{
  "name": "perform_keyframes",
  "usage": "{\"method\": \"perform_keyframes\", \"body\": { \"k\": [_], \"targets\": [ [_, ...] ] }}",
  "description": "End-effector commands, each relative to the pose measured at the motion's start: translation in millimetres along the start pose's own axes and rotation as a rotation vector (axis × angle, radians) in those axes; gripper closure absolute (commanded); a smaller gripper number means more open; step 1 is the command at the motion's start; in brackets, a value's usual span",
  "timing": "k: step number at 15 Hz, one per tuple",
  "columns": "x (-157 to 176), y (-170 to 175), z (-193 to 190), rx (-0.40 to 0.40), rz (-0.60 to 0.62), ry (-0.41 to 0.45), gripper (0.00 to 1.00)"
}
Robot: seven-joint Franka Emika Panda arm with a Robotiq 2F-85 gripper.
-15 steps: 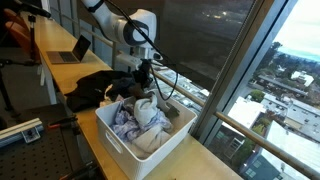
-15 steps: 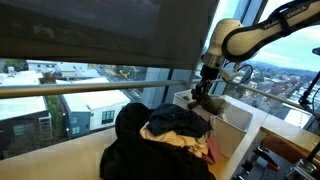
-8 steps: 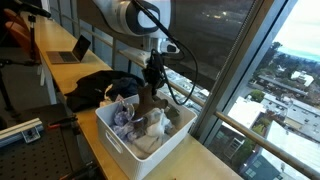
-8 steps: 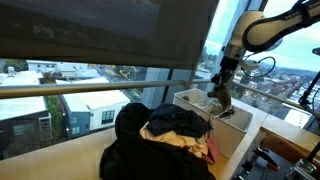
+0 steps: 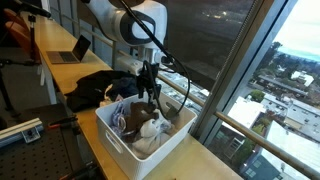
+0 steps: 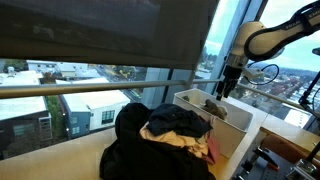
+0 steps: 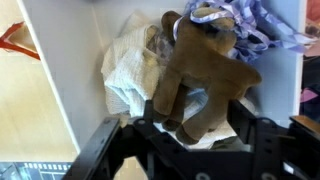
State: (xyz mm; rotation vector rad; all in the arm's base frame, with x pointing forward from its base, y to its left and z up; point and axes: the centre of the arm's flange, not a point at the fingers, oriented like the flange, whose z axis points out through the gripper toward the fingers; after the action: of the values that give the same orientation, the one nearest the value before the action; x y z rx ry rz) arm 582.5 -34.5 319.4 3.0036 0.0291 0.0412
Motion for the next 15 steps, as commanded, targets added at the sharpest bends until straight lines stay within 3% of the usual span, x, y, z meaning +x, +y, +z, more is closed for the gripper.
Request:
{"method": "perform_keyframes", "body": {
  "k": [1,5,9,15],
  "targets": [
    [-15.6,-34.6,-22.5,0.013,-0.027,0.044,0.00],
    [-19.7,-109.7,-35.1,0.027,-0.118,0.070,0.00],
    [-25.5,-182.8,-21.3,0.049,-0.215,0.065,0.00],
    [-4.1,-233.6,-25.5,-0.035,-0.407,0.157,0.00]
  ]
}}
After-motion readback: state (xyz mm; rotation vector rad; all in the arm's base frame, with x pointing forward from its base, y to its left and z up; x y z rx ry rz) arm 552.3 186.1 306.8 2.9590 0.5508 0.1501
